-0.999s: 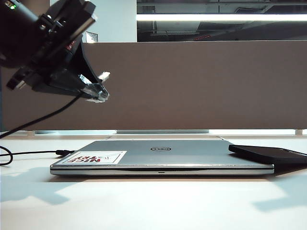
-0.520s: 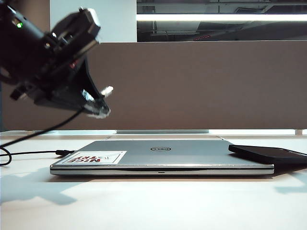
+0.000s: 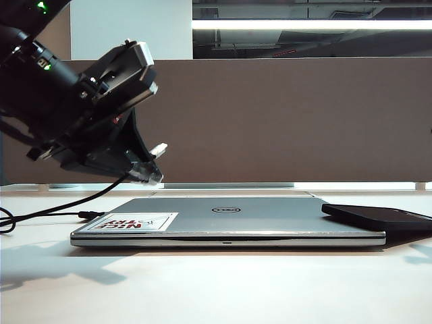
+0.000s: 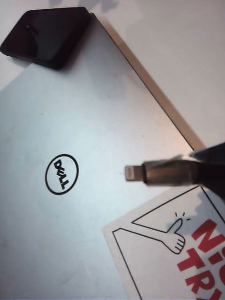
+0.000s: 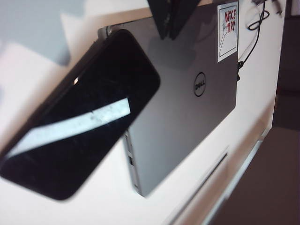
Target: Pick up the charging cable and the phone, plug the charging cable into the charging port on the phone, and finally place them back on the table.
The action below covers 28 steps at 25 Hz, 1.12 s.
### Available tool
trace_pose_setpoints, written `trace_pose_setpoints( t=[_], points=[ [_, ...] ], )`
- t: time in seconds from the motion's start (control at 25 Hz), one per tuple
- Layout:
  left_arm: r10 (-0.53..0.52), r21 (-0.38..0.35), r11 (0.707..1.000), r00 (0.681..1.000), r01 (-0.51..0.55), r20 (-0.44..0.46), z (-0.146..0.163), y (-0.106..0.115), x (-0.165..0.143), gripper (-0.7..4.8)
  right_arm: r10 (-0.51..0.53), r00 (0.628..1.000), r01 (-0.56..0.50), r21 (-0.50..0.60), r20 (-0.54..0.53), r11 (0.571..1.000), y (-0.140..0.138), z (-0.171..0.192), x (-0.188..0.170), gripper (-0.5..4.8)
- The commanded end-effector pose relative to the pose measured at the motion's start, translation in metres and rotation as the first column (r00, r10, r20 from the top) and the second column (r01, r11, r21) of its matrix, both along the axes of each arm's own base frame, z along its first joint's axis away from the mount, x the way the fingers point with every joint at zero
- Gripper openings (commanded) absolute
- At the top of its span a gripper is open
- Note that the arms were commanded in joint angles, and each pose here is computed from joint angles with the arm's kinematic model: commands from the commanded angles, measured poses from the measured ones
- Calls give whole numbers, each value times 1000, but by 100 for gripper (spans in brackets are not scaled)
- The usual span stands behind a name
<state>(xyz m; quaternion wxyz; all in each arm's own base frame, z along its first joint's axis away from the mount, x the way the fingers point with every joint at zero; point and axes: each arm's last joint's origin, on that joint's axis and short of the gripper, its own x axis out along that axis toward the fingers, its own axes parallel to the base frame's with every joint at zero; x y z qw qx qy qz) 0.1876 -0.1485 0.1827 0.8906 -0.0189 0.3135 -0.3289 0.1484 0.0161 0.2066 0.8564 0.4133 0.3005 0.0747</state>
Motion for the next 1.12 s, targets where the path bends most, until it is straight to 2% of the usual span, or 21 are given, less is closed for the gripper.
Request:
trace_pose_setpoints(
  t=[0.04,0.08,0.12,0.16,0.32,0.4,0.72,1.12],
  points=[
    [-5,-11,1000,1000,5,18,2,-1,1,-6,2,999,-1,22,-48,1000,1,-7,6,90],
    [-5,-12,1000,1000,5,19,2,-1,1,-6,5,997,-3,22,-80,1000,1,-11,10,250],
    [-5,-12,1000,1000,5,19,2,-1,1,-6,8,995,-6,24,-96,1000,1,-14,12,318],
    [-5,-12,1000,1000,5,19,2,-1,1,-6,10,994,-8,24,-105,1000,1,-16,14,339],
    [-5,-13,1000,1000,5,21,2,-1,1,-6,36,993,-31,41,-109,999,3,-22,26,342],
    [-5,-14,1000,1000,5,22,2,-1,1,-6,44,993,-39,47,-106,998,3,-26,34,375],
    [-5,-14,1000,1000,5,22,2,-1,1,-6,28,984,-21,44,-175,999,3,-44,47,374],
    [-5,-15,1000,1000,6,23,3,-1,1,-6,9,984,0,54,-179,999,-1,-54,58,372]
  ],
)
